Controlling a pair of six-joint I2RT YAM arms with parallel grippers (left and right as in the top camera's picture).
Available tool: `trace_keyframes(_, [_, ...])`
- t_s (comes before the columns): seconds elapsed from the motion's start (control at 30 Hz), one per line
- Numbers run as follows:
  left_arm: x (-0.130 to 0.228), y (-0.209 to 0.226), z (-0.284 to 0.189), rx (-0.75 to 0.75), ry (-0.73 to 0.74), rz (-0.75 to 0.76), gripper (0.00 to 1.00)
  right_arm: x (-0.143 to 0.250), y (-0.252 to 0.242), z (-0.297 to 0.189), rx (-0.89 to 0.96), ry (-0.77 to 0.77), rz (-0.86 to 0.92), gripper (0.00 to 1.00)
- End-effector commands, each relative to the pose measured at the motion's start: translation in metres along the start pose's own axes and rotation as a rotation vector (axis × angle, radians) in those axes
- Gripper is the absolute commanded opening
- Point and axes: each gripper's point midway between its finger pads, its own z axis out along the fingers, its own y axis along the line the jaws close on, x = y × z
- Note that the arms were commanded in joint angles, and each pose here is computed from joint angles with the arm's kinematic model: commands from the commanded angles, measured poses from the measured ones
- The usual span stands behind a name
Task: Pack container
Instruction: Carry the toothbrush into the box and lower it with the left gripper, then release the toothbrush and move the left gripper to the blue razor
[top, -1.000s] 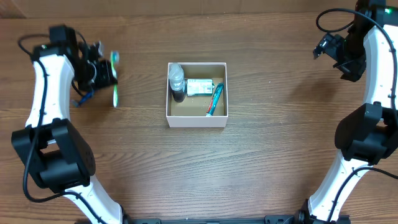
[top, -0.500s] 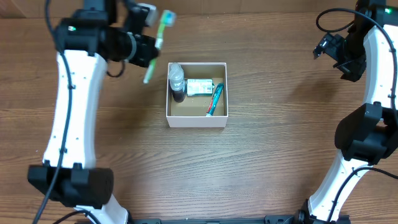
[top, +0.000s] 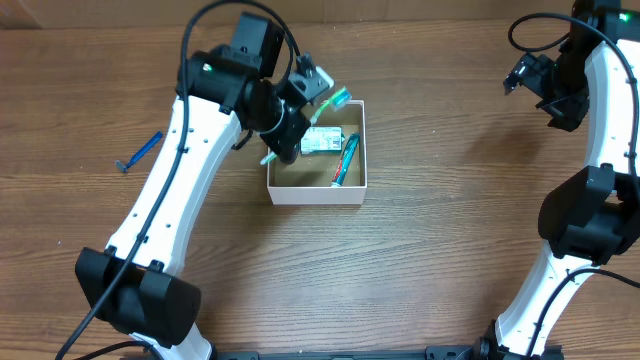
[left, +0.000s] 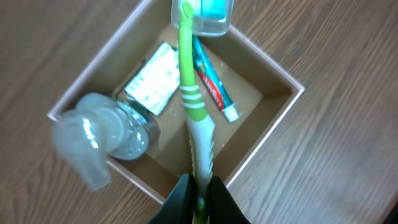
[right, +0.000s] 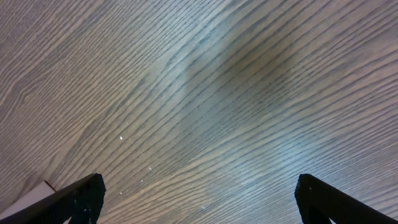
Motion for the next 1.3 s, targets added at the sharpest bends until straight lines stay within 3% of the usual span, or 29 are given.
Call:
trace_keyframes(0.0, [0.016,-0.003,0.022,0.025,0.032,0.073,0.13,-0.004,0.006,-0.023,-0.032,-0.057,0.001,1.0])
trace_keyframes(0.3, [0.022,-0.012,0.061,0.059,0.003,0.229,0.22,-0.004,0.006,-0.023,-0.032,-0.057,0.001,1.0])
trace_keyframes(0.57, [0.01,-0.01,0.064,0.031,-0.035,0.197,0.24,-0.004,0.006,-0.023,-0.032,-0.057,0.001,1.0])
trace_keyframes(0.7, [-0.012,-0.006,0.038,-0.001,-0.086,0.1,0.32,-0.004,0.006,-0.023,-0.032,-0.057,0.001,1.0])
trace_keyframes(0.97, [-0.042,0.021,-0.051,-0.158,-0.196,-0.099,0.38,-0.004,0.006,-0.023,-0.032,-0.057,0.001,1.0])
trace_keyframes(1.07, [-0.021,0.063,-0.086,-0.334,-0.202,-0.289,0.45,-0.004,0.006,-0.023,-0.032,-0.057,0.001,1.0])
trace_keyframes(1.13, [0.01,0.094,-0.101,-0.43,-0.162,-0.429,0.44,-0.004,0.006,-0.023,-0.032,-0.057,0.001,1.0])
trace_keyframes(1.27, [0.063,0.131,-0.109,-0.483,-0.106,-0.667,0.45,-0.004,0.006,-0.023,-0.032,-0.057,0.001,1.0])
